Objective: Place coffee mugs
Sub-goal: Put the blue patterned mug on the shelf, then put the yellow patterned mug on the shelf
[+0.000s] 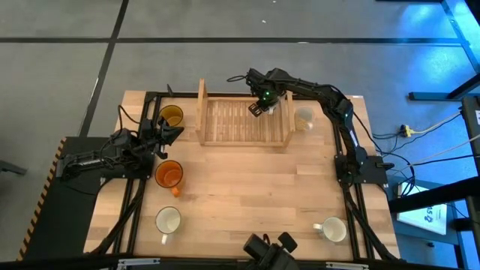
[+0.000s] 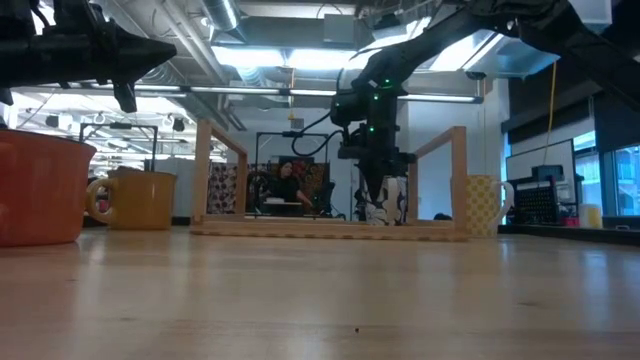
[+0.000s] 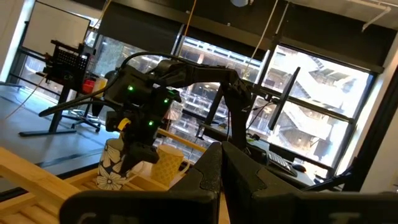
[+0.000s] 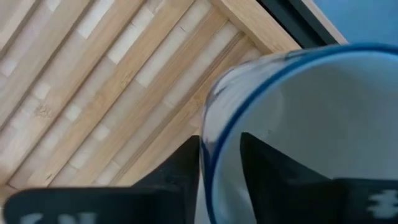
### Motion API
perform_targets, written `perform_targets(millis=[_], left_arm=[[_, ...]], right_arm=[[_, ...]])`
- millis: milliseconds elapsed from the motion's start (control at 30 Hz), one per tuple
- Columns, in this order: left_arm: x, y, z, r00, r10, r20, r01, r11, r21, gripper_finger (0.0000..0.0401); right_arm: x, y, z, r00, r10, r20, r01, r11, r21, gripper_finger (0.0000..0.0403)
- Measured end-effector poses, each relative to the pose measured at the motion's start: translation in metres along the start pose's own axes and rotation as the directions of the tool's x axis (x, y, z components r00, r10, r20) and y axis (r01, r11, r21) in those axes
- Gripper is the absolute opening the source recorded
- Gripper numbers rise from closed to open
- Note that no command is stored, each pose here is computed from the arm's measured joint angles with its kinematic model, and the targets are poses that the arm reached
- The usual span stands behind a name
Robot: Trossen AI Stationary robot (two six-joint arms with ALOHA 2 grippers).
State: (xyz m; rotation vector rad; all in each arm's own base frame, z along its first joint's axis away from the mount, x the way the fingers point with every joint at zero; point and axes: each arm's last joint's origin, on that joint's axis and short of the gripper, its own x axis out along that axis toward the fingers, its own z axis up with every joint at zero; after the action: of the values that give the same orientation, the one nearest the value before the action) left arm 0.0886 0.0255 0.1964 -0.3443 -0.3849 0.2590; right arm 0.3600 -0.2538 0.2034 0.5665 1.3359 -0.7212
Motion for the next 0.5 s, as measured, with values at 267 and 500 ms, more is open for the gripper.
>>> perform_targets(millis=[267, 500], left_arm=[[0.000, 0.000, 0.000, 1.000, 0.000, 0.000, 0.000, 1.000, 0.000, 0.0004], [0.000, 0.000, 0.000, 1.000, 0.000, 0.000, 0.000, 1.000, 0.000, 0.0004]], right_arm=[[-0.025, 0.001, 0.005, 0.999, 0.002, 0.037, -0.002, 1.000, 0.002, 0.0162], [-0.067, 0.010, 0.009, 0.995, -0.027, 0.098, 0.031, 0.999, -0.039, 0.0166]])
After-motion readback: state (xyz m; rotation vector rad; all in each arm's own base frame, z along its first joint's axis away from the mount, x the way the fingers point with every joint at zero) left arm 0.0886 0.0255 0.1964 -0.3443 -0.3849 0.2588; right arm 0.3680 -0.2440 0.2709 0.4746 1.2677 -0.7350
